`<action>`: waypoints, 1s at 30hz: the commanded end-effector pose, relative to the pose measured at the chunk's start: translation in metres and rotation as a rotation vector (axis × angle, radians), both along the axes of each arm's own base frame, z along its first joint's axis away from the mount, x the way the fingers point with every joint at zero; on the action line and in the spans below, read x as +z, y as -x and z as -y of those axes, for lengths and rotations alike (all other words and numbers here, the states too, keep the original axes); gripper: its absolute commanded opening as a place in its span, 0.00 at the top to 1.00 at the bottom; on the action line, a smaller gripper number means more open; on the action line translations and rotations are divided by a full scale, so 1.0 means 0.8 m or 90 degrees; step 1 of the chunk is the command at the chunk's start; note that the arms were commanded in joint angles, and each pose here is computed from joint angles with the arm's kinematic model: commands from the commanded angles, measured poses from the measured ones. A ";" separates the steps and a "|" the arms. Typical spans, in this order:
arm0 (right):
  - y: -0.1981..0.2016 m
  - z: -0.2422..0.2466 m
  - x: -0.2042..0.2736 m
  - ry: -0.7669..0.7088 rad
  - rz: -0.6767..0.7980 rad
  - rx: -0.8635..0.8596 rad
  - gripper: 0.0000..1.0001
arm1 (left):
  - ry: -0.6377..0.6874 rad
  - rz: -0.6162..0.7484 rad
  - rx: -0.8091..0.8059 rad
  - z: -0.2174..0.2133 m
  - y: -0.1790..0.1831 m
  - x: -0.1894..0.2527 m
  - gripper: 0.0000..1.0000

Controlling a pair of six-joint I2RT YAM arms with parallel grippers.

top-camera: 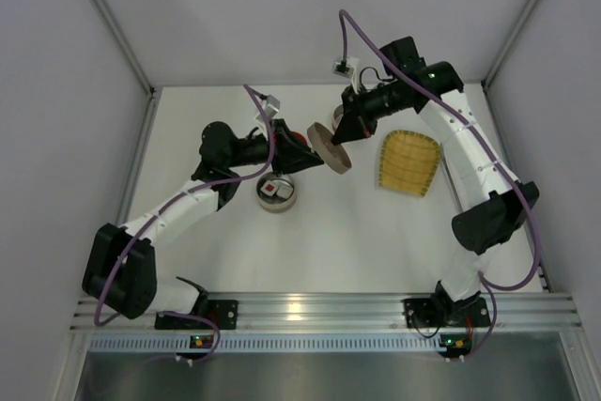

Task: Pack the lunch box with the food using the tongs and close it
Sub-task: Pick up the box lid from the center of the board, then screw the box lid onto the packing box.

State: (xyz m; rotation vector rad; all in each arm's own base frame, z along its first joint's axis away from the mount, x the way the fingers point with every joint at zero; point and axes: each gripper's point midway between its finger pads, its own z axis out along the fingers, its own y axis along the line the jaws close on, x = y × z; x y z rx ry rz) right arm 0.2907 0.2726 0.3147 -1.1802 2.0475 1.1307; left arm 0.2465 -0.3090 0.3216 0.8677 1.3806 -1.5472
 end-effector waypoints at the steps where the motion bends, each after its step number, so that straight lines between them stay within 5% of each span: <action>1: 0.005 -0.010 0.009 -0.033 0.014 0.031 1.00 | 0.027 0.027 -0.018 -0.003 0.018 0.035 0.99; 9: 0.004 -0.007 0.007 -0.028 0.021 0.029 1.00 | 0.047 -0.002 -0.005 -0.004 0.016 0.050 0.99; 30: 0.009 -0.007 -0.005 -0.020 0.006 0.035 1.00 | 0.061 0.008 0.010 0.001 0.001 0.074 0.78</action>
